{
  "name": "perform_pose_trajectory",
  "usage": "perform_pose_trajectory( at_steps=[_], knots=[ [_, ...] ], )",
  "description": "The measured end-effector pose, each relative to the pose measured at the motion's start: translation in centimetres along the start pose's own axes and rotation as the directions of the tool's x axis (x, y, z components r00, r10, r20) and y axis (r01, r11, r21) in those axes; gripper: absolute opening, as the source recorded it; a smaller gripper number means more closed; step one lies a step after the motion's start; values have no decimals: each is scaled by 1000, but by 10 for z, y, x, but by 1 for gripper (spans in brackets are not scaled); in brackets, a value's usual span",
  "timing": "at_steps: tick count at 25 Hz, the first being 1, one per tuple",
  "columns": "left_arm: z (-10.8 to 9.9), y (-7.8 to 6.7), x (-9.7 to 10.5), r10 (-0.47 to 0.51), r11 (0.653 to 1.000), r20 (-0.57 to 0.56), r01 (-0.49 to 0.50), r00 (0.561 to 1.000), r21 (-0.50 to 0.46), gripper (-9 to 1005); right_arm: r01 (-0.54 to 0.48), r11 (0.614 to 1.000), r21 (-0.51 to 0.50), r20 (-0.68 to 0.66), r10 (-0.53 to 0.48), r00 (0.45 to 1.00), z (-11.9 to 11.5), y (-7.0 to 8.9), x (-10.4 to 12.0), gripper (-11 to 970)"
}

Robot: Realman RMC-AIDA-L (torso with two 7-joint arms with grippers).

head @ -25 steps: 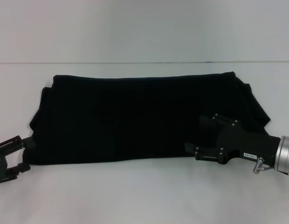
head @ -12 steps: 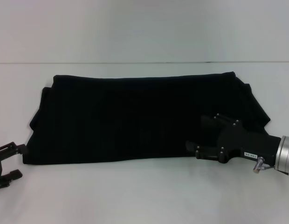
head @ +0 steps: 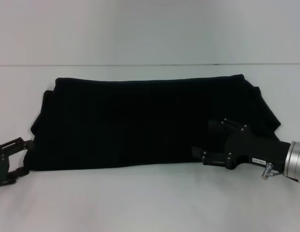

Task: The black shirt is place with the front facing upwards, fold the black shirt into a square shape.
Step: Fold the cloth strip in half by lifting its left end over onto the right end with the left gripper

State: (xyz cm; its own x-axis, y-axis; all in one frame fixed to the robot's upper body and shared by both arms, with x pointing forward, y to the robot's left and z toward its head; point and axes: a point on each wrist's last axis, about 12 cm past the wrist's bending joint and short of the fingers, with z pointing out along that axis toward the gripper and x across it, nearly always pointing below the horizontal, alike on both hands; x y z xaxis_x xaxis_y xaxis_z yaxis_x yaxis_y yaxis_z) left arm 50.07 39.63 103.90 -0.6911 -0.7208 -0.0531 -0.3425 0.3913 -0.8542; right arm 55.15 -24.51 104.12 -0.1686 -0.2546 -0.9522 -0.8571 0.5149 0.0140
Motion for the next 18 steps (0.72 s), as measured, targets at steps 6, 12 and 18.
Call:
perform_pose_trajectory(
  at_steps=[6,12,18],
  knots=[
    [17,-9,0,8,1000,-16,-8,1000,2,890,2,1000,-1,1,-2,1000,1,-1,-1,944],
    [26,-20,-2,52,999,-45,-52,998,2,889,4,1000,-6,1,-3,1000,2,0,-2,943],
    [29,-24,-3,128,992,-54,-128,990,-8,789,5,1000,-30,-8,-5,1000,6,3,-2,943]
  ],
)
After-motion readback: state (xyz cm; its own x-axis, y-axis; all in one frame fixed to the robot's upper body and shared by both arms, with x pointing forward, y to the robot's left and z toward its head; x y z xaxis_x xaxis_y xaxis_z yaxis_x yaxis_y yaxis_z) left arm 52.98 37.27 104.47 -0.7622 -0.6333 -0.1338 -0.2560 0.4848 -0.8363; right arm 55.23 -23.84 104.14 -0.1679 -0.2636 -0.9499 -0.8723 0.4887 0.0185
